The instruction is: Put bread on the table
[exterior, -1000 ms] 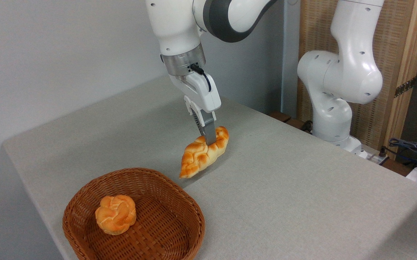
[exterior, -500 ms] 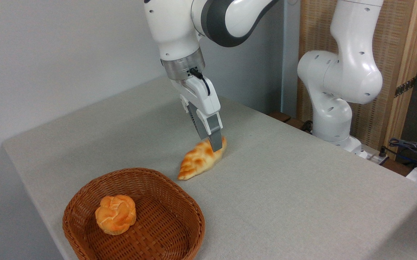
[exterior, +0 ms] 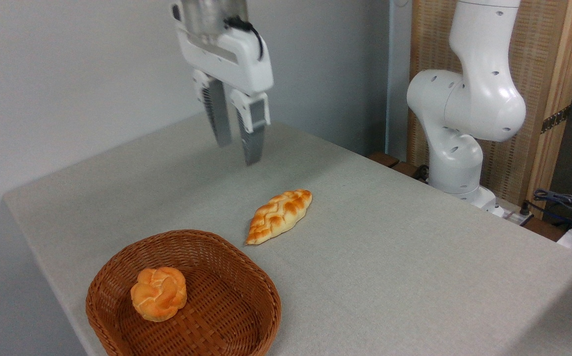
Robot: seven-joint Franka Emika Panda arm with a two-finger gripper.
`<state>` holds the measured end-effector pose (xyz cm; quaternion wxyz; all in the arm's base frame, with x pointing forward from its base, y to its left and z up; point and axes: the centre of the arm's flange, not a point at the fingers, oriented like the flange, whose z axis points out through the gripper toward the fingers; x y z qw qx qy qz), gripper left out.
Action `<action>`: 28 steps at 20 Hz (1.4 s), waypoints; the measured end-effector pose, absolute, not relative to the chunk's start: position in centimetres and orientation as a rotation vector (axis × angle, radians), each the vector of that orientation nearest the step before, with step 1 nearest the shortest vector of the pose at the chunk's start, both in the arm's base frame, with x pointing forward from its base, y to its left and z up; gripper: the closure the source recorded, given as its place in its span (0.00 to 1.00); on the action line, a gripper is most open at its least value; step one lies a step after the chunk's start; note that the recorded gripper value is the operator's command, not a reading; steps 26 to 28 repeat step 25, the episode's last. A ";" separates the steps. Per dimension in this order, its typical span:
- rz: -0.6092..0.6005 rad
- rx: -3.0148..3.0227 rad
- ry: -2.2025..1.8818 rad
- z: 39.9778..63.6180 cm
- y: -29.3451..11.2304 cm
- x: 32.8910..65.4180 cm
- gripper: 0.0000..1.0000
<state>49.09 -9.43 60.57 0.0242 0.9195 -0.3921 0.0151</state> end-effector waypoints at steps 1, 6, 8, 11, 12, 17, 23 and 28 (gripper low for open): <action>0.041 2.843 -1.200 61.6 -9.1 50.6 0.00; 0.038 2.841 -1.159 62.5 -7.9 55.6 0.00; 0.044 2.841 -1.161 62.9 -7.9 55.7 0.00; 0.056 2.846 -1.156 63.5 -7.6 55.4 0.00; 0.059 2.849 -1.152 63.6 -7.4 55.3 0.00; 0.023 2.880 -1.162 62.9 -7.0 55.0 0.00; -0.001 2.876 -1.180 62.4 -7.5 53.9 0.00; -0.005 2.876 -1.179 62.3 -7.5 53.9 0.00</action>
